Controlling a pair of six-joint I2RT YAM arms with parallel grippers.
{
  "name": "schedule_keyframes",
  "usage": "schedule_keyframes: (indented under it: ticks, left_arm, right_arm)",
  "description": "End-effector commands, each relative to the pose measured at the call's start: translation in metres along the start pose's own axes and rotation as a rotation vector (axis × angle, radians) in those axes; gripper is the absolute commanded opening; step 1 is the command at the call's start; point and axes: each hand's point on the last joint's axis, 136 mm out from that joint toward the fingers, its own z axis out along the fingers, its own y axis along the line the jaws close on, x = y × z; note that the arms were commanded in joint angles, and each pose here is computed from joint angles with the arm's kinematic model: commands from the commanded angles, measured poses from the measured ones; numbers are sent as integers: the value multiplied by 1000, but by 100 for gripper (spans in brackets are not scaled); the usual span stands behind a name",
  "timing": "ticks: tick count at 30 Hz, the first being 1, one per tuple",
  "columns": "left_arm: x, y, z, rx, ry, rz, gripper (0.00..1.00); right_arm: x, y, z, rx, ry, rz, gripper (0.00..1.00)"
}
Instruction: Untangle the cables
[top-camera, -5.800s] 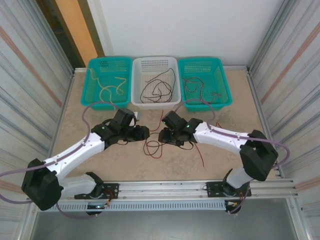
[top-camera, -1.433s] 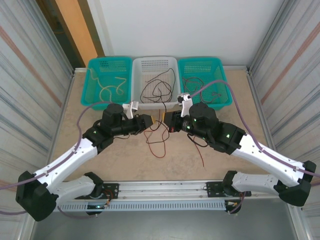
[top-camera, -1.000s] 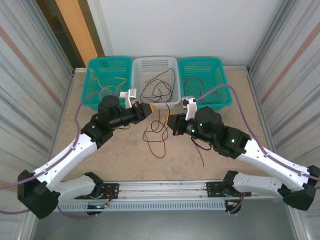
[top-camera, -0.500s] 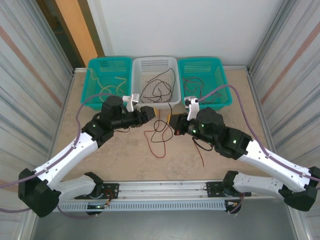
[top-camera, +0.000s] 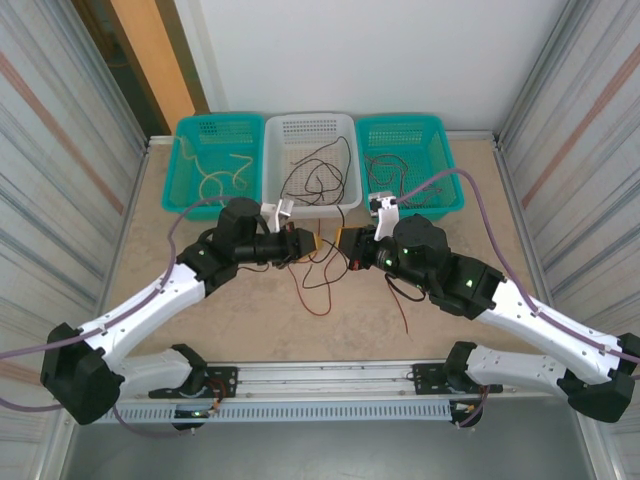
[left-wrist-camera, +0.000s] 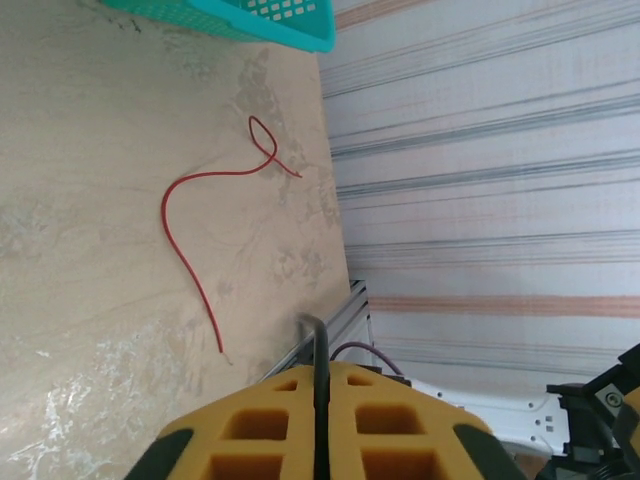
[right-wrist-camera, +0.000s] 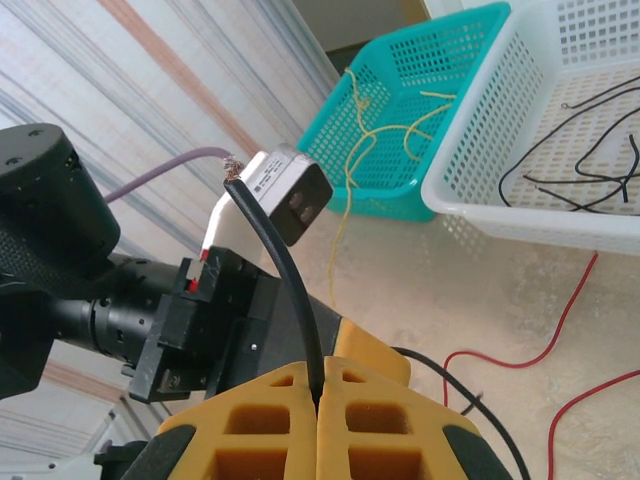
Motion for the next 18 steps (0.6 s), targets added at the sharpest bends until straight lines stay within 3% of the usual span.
schedule_keyframes:
  ticks: [1,8,13,18]
  left_arm:
    - [-15,-29,-12,45,-61,83,0]
    - [-46,-51,-37,70,-254,188,0]
    - [-68,-69,-61,63,-390,271,0]
    - [-80,-96,-79,164,-497,319,0]
  right_arm:
    - [-16,13,-12,-44,-45,15,0]
    - [5,5,-13,-69,-26,72,0]
    - [53,2,8,-62,95,84,0]
    - [102,7,35,-48,211,84,1]
